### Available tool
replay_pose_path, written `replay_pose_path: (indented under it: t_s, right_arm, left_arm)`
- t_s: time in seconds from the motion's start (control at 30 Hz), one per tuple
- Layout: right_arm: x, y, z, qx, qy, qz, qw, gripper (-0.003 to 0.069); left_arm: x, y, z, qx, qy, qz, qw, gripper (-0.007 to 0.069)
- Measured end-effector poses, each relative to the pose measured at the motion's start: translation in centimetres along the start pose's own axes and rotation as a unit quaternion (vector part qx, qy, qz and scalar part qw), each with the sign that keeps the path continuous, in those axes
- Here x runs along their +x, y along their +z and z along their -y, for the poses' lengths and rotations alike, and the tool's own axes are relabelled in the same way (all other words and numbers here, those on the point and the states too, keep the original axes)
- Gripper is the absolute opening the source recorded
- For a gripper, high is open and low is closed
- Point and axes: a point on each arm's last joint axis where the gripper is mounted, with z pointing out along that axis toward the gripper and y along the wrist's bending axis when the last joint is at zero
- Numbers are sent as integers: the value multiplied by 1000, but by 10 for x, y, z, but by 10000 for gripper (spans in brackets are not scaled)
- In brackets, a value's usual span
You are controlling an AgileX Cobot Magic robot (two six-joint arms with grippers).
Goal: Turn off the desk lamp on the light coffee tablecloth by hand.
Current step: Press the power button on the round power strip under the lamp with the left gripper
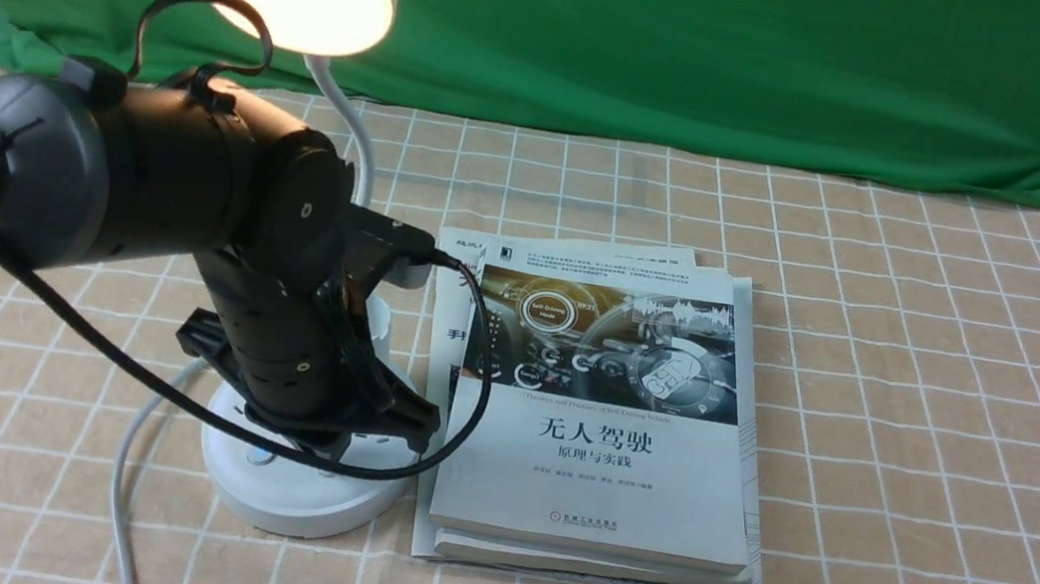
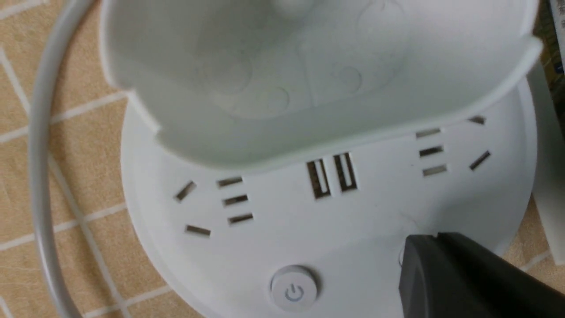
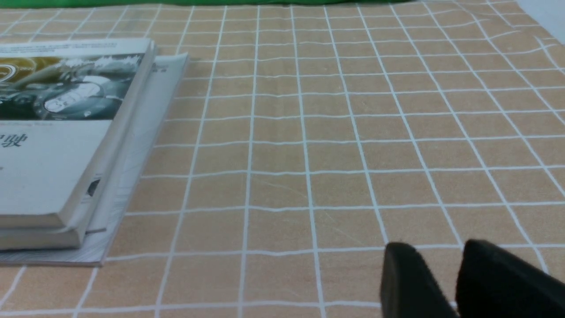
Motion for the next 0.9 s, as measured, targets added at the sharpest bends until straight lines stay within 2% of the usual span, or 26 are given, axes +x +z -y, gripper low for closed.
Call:
replay_pose_path:
  t_s: [0.3,0.67,0.9]
  right_arm:
    - [0,0,0,0,0,0,1000,241]
    - [0,0,0,0,0,0,1000,241]
    - [0,0,0,0,0,0,1000,241]
  left_arm:
    - [0,12,1,5,-7,-19,1000,-8]
    - [0,-4,1,3,-12,4,1000,-8]
    - [-1,13,1,5,-17,-19,1000,-8]
